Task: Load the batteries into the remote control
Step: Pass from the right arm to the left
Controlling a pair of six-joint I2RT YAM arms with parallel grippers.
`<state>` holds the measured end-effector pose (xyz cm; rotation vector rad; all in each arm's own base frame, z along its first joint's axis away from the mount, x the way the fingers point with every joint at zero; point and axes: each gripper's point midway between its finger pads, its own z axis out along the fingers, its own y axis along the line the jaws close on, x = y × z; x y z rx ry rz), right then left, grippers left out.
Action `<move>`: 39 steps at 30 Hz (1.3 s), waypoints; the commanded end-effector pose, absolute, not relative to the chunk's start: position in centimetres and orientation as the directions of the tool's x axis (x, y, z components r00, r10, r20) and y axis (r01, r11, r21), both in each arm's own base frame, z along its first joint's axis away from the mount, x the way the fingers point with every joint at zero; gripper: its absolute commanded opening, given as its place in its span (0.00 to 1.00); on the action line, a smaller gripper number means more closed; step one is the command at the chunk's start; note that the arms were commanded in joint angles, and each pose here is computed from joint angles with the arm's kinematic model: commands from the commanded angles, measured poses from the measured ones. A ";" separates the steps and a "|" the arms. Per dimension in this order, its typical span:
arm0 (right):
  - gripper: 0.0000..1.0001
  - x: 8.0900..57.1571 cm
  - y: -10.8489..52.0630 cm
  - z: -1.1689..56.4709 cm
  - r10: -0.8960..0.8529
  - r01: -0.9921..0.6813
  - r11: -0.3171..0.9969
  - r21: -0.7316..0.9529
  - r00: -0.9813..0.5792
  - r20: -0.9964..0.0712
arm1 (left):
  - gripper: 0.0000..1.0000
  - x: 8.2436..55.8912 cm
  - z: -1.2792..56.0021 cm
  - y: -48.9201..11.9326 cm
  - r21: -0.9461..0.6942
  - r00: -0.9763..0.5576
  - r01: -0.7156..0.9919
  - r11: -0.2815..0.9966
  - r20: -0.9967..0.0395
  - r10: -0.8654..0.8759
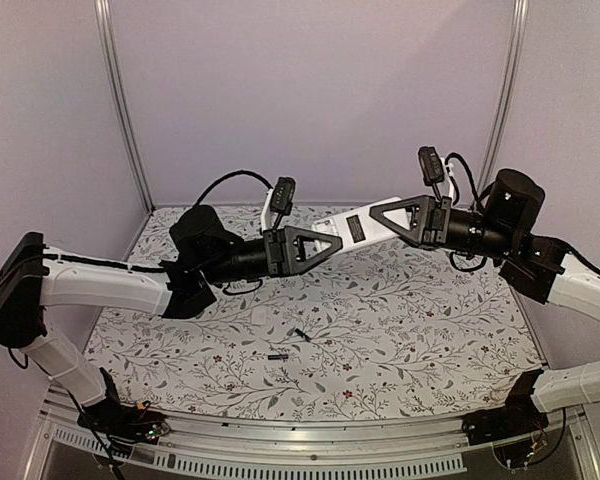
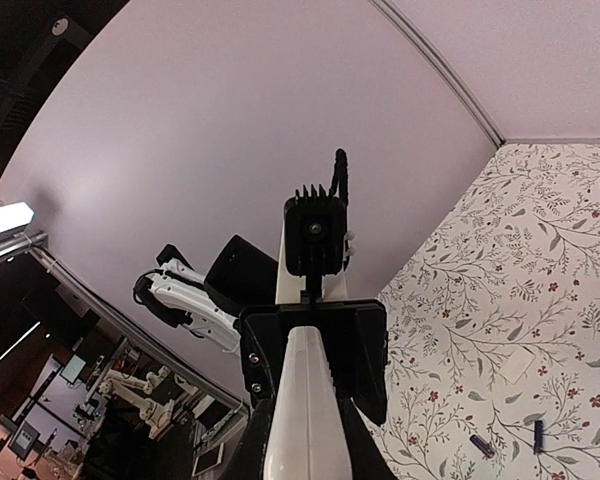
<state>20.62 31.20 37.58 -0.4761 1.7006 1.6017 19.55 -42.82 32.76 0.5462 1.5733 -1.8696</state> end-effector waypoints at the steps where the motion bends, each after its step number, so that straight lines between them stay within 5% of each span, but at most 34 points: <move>1: 0.00 20.7 31.4 37.7 0.227 -0.714 0.143 0.686 -0.651 -0.725 | 0.46 20.0 34.4 -42.8 -0.700 -0.713 0.698 -0.154 -0.659 -0.239; 16: 0.07 20.5 31.5 37.3 0.202 -0.713 0.141 0.686 -0.658 -0.725 | 0.03 19.4 35.3 -42.7 -0.685 -0.724 0.690 -0.235 -0.651 -0.229; 23: 0.66 19.4 31.0 36.6 0.112 -0.716 0.191 0.671 -0.664 -0.740 | 0.00 18.7 34.1 -42.0 -0.681 -0.713 0.699 -0.218 -0.686 -0.142; 26: 0.77 18.9 30.4 35.7 0.043 -0.705 0.235 0.669 -0.680 -0.732 | 0.00 17.7 33.4 -41.7 -0.662 -0.681 0.725 -0.192 -0.730 -0.058; 34: 0.77 16.3 29.2 32.4 -0.205 -0.698 0.291 0.654 -0.713 -0.670 | 0.00 15.6 30.2 -40.4 -0.556 -0.521 0.828 -0.070 -0.810 0.269; 39: 0.72 14.0 29.4 31.3 -0.330 -0.681 0.253 0.687 -0.728 -0.600 | 0.00 14.6 28.7 -39.6 -0.570 -0.510 0.821 -0.049 -0.768 0.388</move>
